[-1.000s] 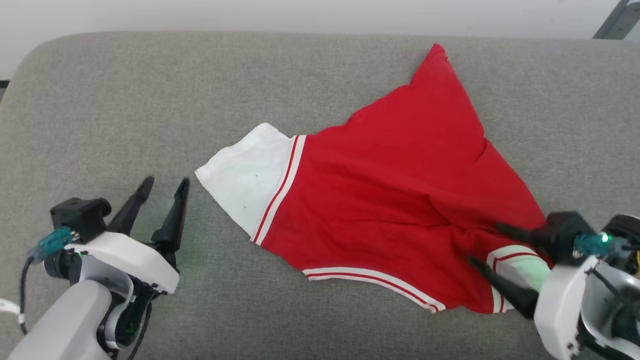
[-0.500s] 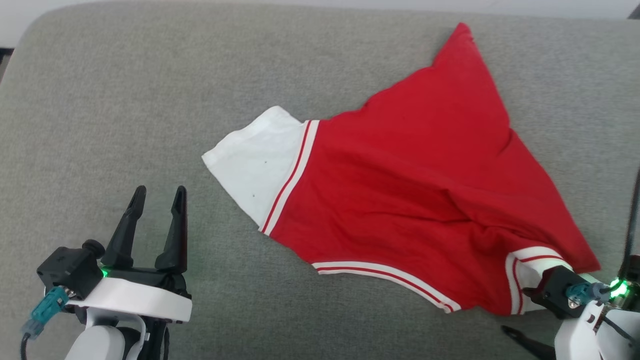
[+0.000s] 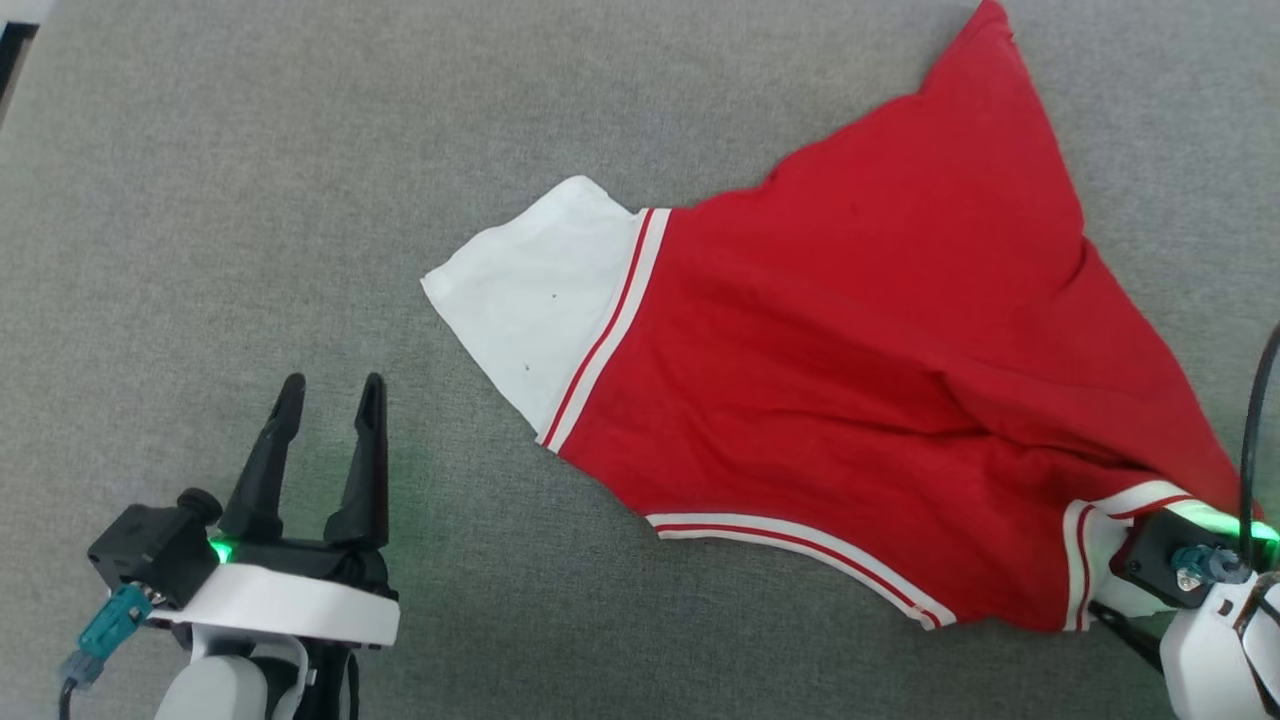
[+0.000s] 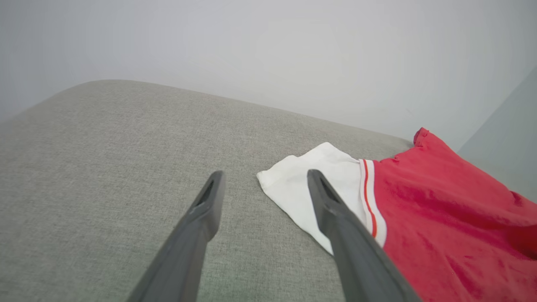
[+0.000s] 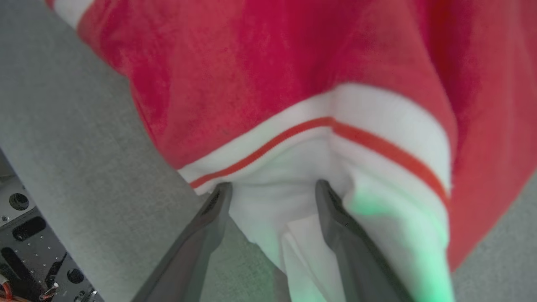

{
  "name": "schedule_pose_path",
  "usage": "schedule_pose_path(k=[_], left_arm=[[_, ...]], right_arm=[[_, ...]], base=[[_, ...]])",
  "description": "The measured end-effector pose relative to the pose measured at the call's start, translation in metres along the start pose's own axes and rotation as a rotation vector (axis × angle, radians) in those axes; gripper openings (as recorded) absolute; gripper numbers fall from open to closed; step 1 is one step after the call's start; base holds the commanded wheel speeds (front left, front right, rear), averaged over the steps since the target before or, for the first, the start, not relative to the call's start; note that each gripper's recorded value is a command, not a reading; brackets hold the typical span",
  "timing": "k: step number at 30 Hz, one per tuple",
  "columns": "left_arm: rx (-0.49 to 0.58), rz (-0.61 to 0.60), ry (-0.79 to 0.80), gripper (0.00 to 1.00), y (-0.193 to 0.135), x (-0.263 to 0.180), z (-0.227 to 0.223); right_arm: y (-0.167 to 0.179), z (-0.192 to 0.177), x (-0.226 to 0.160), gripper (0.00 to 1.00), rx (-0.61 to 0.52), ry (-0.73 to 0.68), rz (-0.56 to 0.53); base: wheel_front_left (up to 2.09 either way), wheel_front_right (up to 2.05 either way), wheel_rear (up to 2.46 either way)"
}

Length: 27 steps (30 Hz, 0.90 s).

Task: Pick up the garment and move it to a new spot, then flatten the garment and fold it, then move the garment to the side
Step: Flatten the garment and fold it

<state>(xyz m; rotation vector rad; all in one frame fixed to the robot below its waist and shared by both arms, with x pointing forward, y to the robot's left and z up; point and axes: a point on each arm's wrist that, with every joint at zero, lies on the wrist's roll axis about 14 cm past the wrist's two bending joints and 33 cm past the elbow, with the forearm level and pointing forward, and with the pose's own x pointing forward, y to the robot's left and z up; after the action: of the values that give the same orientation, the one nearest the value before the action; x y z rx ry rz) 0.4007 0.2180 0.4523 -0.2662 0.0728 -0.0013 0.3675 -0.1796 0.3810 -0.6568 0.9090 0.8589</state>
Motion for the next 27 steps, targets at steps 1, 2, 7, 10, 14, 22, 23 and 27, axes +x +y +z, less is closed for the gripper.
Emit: schedule_pose_path(k=[1,2,7,10,14,22,23,27], left_arm=[[0.003,0.001,0.001,1.00,0.000,0.001,-0.001],[0.004,0.000,0.001,1.00,0.000,0.003,-0.001],[0.013,-0.003,0.006,1.00,0.002,0.009,-0.004],[0.018,0.002,0.006,1.00,0.005,0.011,-0.005],[0.027,0.002,0.005,1.00,0.008,0.014,-0.004],[0.205,-0.167,0.026,1.00,-0.007,0.037,0.012],[0.237,-0.218,0.067,1.00,-0.014,0.040,0.009],[0.233,-0.330,0.399,1.00,-0.025,0.040,-0.021]], right_arm=[[-0.002,-0.001,0.002,1.00,-0.006,0.007,-0.003],[-0.005,-0.004,0.004,1.00,-0.025,0.018,-0.007],[-0.009,-0.008,0.019,1.00,-0.063,0.029,-0.011],[-0.008,-0.009,0.026,0.29,-0.067,0.032,-0.005],[-0.009,-0.010,0.031,0.00,-0.064,0.028,-0.008],[-0.010,-0.007,0.030,0.00,-0.041,0.008,-0.034],[-0.010,-0.007,0.029,0.00,-0.041,0.005,-0.039],[-0.008,-0.005,0.026,0.00,-0.039,-0.001,-0.047]], base=[[0.00,0.00,0.00],[0.00,0.00,0.00],[0.00,0.00,0.00],[0.00,0.00,0.00],[0.00,0.00,0.00],[0.00,0.00,0.00],[0.00,0.00,0.00],[0.00,0.00,0.00]])
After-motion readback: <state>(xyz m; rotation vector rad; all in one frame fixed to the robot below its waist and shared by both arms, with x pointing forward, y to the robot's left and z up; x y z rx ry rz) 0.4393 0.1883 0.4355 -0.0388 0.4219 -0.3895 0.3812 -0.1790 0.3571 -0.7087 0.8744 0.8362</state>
